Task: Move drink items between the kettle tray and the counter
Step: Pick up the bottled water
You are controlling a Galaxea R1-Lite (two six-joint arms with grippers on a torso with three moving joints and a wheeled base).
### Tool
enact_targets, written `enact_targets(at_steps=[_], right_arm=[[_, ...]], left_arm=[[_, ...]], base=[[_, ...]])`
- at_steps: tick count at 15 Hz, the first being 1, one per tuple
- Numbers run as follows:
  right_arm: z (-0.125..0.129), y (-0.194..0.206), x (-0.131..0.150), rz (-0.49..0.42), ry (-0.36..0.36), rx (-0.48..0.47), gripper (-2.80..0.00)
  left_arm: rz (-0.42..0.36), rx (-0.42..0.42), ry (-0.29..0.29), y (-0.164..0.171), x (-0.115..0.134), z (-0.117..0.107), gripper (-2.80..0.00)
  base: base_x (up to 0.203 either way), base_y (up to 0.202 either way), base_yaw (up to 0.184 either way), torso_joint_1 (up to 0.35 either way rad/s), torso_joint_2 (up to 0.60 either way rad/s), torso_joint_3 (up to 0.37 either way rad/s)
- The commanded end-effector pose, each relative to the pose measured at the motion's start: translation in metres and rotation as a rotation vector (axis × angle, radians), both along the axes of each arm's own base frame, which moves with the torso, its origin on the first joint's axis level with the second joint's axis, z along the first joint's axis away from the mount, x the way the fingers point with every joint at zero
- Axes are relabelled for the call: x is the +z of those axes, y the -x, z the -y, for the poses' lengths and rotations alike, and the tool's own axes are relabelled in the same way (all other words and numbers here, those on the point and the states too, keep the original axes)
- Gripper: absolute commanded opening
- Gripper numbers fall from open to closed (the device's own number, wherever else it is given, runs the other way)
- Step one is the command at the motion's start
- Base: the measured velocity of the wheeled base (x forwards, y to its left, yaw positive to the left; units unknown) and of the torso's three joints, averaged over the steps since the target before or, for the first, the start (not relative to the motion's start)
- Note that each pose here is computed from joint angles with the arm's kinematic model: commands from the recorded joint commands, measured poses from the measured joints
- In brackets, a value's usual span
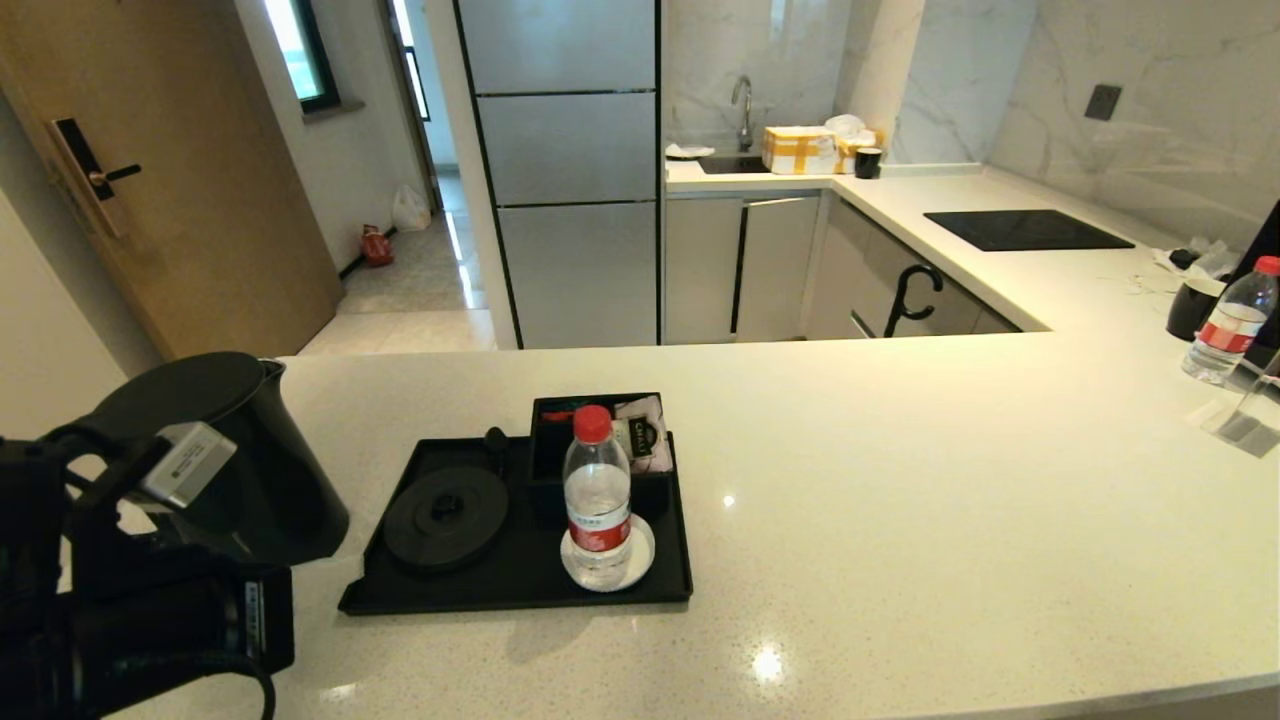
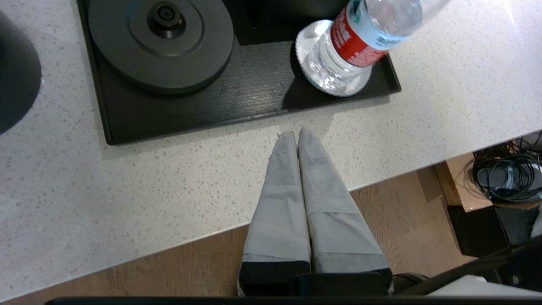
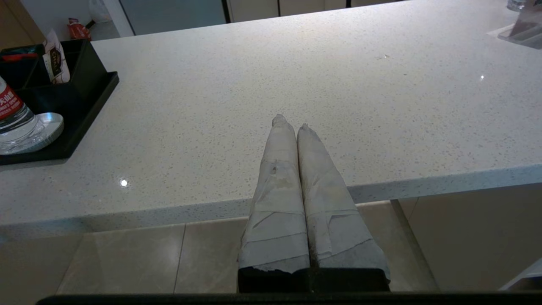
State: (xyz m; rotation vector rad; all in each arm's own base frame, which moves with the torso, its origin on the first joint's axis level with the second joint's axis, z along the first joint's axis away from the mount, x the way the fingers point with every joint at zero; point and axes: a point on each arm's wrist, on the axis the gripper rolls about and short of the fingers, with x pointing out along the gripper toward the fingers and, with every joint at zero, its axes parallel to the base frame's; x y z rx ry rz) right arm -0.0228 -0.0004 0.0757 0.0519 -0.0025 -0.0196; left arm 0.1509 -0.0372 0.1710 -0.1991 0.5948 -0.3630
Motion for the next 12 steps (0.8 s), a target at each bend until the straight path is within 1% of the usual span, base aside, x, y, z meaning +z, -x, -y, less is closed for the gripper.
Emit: enact_targets(at_steps=[1,7,8,9,12], right_arm=[[0.000,0.000,0.000,0.000,0.000,0.000,-2.80],[0.000,0.000,0.000,0.000,0.000,0.000,-2.80],[0.000,0.000,0.000,0.000,0.000,0.000,-2.80],[0.000,0.000,0.000,0.000,0.000,0.000,-2.80],[0.000,0.000,0.000,0.000,0.000,0.000,-2.80]], left_arm=[[0.008,-0.004,0.004,0.004,0.000,-0.001,-2.80],[-0.039,-0.050,-0.012,-0.010,-0.007,0.010,-2.80],[-0.064,-0.057,-0.017,-0.018,-0.012,0.014,-2.80],[-0.072,-0.066,-0.016,-0.026,-0.015,0.018,0.00],[-0.052,-0.080,-0.011,-0.046,-0.021,0.027,0.00]], base=[[0.000,0.000,0.000,0.000,0.00,0.000],[0.000,0.000,0.000,0.000,0.00,0.000],[0.000,0.000,0.000,0.000,0.00,0.000],[0.000,0.000,0.000,0.000,0.00,0.000],[0.000,0.000,0.000,0.000,0.00,0.000]])
